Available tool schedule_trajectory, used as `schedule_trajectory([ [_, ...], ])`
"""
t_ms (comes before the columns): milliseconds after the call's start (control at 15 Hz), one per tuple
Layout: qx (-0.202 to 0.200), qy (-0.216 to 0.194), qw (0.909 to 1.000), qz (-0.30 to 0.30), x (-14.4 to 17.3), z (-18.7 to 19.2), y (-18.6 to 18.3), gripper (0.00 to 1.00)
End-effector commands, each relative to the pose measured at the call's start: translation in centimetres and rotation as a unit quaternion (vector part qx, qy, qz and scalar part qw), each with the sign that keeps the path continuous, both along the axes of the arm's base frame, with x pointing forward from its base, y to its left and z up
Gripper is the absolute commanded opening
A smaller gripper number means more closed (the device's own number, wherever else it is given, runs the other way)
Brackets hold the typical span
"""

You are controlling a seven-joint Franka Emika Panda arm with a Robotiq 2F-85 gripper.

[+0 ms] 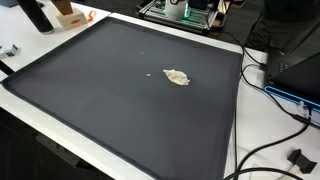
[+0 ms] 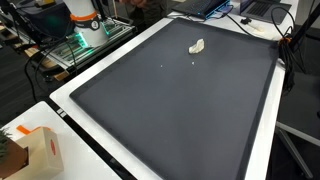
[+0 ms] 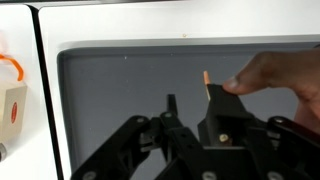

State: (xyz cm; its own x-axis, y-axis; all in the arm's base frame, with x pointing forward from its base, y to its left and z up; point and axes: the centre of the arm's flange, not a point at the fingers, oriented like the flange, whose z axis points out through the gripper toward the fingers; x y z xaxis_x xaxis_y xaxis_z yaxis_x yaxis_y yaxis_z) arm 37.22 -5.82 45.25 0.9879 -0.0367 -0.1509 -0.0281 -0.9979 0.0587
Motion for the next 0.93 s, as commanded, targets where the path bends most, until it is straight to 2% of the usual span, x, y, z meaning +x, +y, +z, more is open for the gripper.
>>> schedule_trajectory([
  [0, 0.0, -0.001, 1.0, 0.001, -0.02, 0.02, 0.0, 0.14],
  [133, -0.001, -0.001, 1.0, 0.001, -0.03, 0.04, 0.06, 0.01],
  [200, -0.001, -0.001, 1.0, 0.001, -0.05, 0.05, 0.08, 0.0],
  [333, 0.0, 0.0, 1.0, 0.001, 0.02, 0.01, 0.08, 0.03],
  [400, 0.0, 0.0, 1.0, 0.001, 0.02, 0.01, 0.08, 0.13],
  [867, 0.0, 0.0, 1.0, 0.001, 0.02, 0.01, 0.08, 0.13],
])
